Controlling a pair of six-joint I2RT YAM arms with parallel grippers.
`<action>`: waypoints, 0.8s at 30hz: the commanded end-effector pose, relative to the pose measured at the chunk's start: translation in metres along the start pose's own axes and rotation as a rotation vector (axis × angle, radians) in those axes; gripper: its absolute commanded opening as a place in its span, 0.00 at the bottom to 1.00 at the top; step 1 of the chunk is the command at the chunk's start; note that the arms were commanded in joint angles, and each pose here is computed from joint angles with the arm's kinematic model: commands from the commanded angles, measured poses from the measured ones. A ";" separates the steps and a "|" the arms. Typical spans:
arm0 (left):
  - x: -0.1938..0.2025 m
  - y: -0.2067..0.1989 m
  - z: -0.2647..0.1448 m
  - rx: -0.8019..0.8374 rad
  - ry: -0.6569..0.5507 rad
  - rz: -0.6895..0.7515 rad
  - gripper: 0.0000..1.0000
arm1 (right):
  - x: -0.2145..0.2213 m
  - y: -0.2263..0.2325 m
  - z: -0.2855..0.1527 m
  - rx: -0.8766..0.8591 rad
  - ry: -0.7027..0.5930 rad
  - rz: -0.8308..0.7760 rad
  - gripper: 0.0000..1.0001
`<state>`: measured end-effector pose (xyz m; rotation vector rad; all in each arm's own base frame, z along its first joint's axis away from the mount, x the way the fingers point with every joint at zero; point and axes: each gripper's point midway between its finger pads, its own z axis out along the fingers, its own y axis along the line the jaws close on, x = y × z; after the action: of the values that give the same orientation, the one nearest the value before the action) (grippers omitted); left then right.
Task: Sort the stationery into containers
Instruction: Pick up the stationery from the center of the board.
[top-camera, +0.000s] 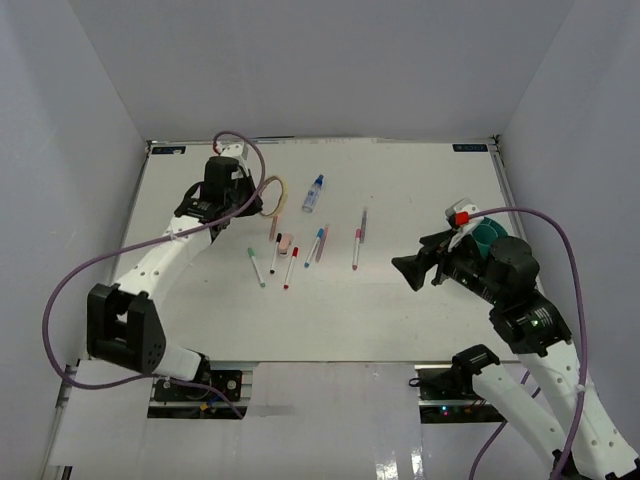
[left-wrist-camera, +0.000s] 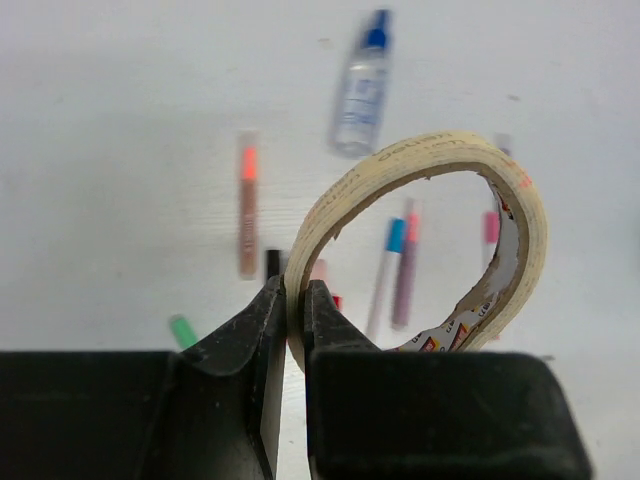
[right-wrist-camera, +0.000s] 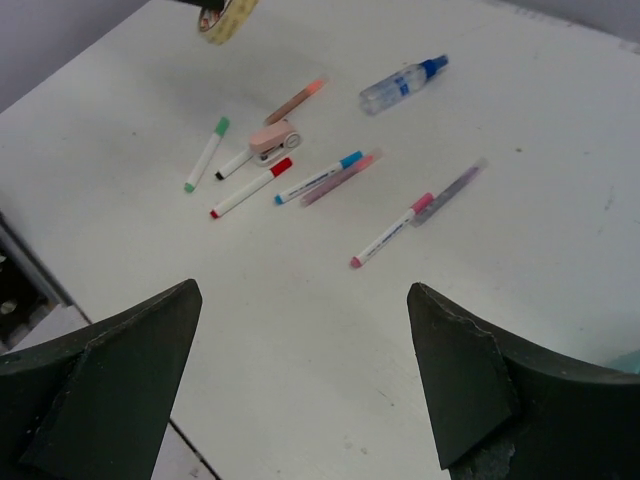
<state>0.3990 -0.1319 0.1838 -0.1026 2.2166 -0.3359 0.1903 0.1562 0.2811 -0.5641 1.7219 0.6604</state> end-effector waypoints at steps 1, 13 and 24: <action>-0.010 -0.054 -0.042 0.272 -0.095 0.212 0.02 | -0.033 0.031 0.011 -0.181 -0.044 0.010 0.90; 0.012 -0.086 -0.087 0.446 -0.237 0.422 0.05 | -0.097 0.067 0.070 -0.408 -0.049 0.141 0.90; 0.023 -0.086 -0.090 0.431 -0.287 0.468 0.07 | -0.084 0.084 0.150 -0.421 0.080 0.182 0.97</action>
<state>0.3095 -0.2011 0.2239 0.5607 1.8587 -0.5099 0.2497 0.3094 0.3217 -0.7473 1.7933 1.1497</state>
